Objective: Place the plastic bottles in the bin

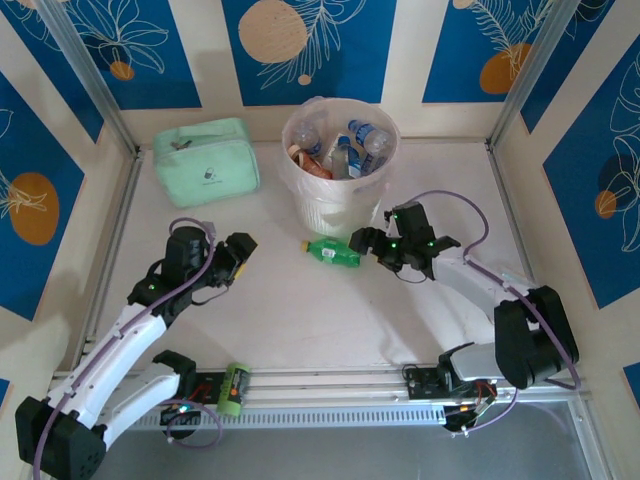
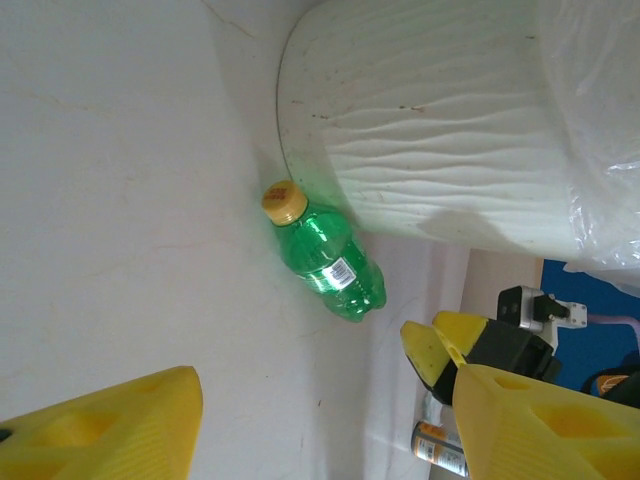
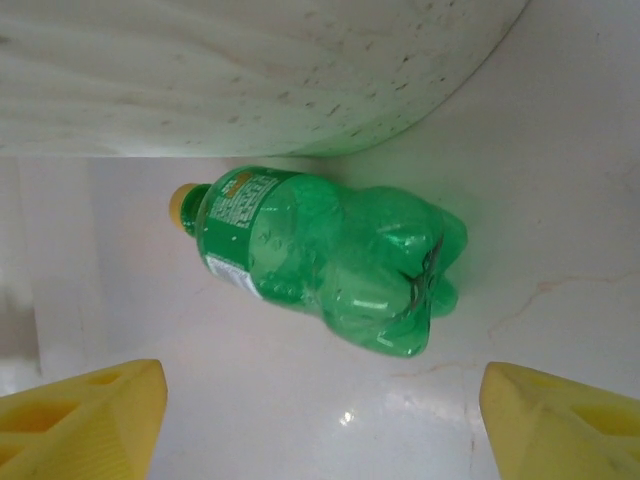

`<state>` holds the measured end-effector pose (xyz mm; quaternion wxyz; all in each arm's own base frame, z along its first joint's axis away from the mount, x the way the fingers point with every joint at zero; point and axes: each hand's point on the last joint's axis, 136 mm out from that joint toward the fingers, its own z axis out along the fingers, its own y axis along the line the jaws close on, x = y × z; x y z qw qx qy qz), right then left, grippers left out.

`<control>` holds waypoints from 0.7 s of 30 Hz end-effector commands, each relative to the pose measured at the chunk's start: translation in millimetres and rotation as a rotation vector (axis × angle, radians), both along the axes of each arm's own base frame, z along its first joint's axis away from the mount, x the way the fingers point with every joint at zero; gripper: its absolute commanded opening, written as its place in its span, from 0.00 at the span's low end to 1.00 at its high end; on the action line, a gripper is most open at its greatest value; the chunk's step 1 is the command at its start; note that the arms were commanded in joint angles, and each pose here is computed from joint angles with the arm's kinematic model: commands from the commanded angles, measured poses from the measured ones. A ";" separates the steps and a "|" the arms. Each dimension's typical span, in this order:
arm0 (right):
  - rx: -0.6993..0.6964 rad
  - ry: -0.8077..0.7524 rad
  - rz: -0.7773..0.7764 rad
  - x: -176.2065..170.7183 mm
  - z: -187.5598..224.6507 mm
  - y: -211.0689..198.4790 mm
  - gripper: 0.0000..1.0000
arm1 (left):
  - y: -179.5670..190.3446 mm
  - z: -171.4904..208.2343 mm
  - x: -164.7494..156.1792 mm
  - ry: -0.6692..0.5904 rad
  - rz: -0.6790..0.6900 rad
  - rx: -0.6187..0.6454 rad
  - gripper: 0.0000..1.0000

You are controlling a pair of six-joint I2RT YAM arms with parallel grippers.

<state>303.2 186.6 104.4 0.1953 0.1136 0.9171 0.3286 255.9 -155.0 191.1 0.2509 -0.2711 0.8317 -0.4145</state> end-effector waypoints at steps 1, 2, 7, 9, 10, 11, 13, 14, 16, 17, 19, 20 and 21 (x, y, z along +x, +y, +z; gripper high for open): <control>0.068 -0.037 -0.045 15.2 -0.6 5.3 0.85 | 0.3 -0.3 0.2 -0.003 -0.001 -0.011 0.66; 0.076 -0.043 -0.050 17.2 -1.6 6.8 0.85 | 0.7 -0.6 -0.2 -0.004 -0.001 -0.008 0.66; 0.067 -0.038 -0.033 21.3 -9.6 19.9 0.84 | 2.0 -3.7 -0.8 0.000 0.002 -0.003 0.66; 0.051 -0.034 -0.027 22.8 -12.9 23.0 0.84 | 1.8 -4.5 -0.3 -0.001 0.002 -0.003 0.66; 0.051 -0.023 -0.025 23.4 -15.1 24.3 0.84 | 1.3 -4.5 0.0 -0.001 0.001 -0.004 0.66; 0.056 -0.011 -0.019 23.0 -16.3 26.5 0.84 | 1.6 -4.6 0.5 -0.001 0.002 -0.004 0.66; 0.069 0.014 -0.003 19.1 -17.6 32.9 0.84 | 1.8 -5.8 0.6 0.001 0.002 -0.001 0.66; 0.075 0.020 0.010 15.8 -17.6 37.6 0.84 | 1.7 -6.0 0.5 0.001 0.001 0.000 0.66; 0.066 0.031 0.046 6.2 -16.7 49.6 0.83 | 2.5 -7.4 1.0 0.003 0.005 0.001 0.66; 0.063 0.034 0.062 2.0 -15.5 54.7 0.83 | 2.4 -8.0 1.3 0.003 0.006 0.001 0.66; 0.064 0.037 0.095 -7.6 -12.0 65.4 0.82 | 2.2 -7.6 2.3 0.001 0.006 -0.001 0.66; 0.063 0.043 0.104 -11.7 -11.2 68.7 0.82 | 2.0 -8.2 2.3 0.004 0.006 -0.003 0.66; 0.062 0.050 0.115 -16.3 -10.3 72.2 0.82 | 2.1 -7.1 3.0 0.000 0.007 -0.005 0.66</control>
